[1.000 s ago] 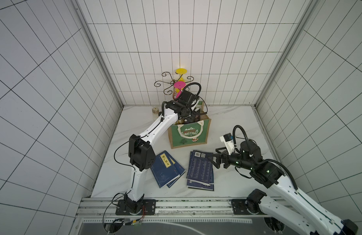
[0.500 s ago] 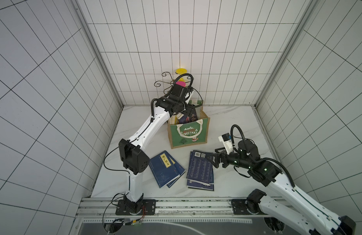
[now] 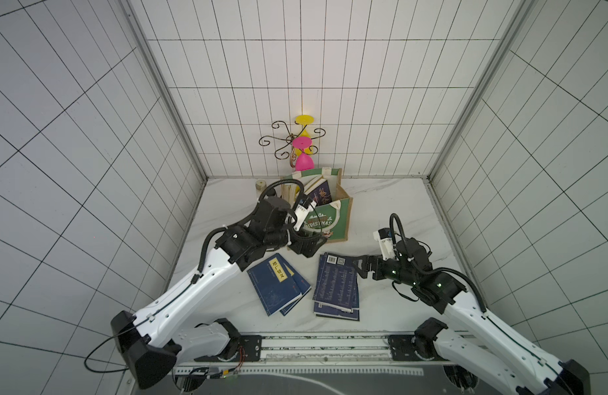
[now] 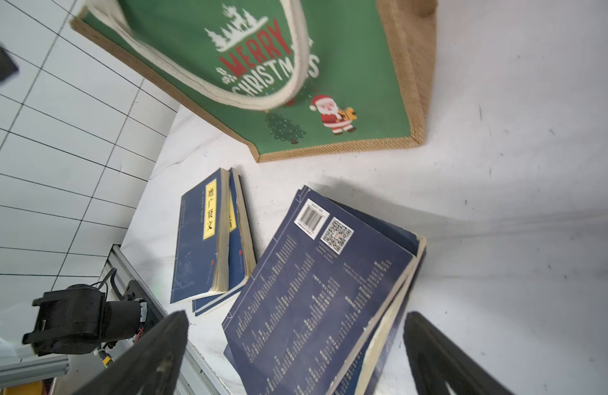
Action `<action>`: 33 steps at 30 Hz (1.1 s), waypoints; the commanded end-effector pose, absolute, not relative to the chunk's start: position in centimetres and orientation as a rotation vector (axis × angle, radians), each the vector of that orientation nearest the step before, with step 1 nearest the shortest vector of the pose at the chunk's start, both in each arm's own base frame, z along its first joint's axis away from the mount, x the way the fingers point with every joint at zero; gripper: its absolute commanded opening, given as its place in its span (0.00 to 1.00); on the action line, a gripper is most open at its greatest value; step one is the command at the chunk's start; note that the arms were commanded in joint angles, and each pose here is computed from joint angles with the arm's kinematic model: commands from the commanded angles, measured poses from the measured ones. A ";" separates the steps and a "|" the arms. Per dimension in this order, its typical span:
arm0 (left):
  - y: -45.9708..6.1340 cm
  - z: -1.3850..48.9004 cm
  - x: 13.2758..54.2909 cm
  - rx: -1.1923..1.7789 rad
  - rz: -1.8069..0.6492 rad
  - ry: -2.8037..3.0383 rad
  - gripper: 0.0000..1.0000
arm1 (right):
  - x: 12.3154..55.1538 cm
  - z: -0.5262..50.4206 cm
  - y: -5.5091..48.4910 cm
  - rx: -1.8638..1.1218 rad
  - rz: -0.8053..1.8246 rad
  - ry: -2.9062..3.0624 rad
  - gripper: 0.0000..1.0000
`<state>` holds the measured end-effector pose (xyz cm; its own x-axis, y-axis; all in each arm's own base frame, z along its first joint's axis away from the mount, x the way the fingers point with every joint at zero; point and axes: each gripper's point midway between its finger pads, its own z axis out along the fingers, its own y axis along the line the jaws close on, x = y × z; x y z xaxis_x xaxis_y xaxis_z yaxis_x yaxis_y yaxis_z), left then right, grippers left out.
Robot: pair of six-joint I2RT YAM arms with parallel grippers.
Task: Put the books into the canvas bag
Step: Pick up the book from the book.
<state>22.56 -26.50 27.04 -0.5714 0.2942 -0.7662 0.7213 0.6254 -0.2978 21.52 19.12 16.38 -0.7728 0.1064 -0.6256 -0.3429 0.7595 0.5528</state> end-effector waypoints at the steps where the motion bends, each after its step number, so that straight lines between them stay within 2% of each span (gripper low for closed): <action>1: -27.7 25.2 20.2 0.776 -0.941 2.130 0.97 | 21.2 13.3 18.2 -0.060 0.877 2.359 0.99; 8: -30.4 18.3 17.3 0.781 -1.032 2.222 0.97 | 20.6 10.4 18.1 -0.025 0.889 2.415 0.99; 15: -32.0 13.0 18.6 0.694 -0.976 2.353 0.97 | 20.6 9.0 18.1 0.007 0.904 2.406 0.99; 22: -31.9 10.9 20.2 0.651 -0.877 2.369 0.97 | 20.3 7.8 18.0 0.006 0.903 2.425 0.99; 33: -33.7 9.1 19.2 0.724 -0.966 2.406 0.97 | 20.4 7.5 18.0 0.001 0.904 2.418 0.99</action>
<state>19.20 -32.20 7.66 -0.7798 0.3206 -0.5378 0.5893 0.6657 -0.4578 20.80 18.55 9.14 -0.8368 0.1817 -0.5164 -0.2094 0.7653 0.6086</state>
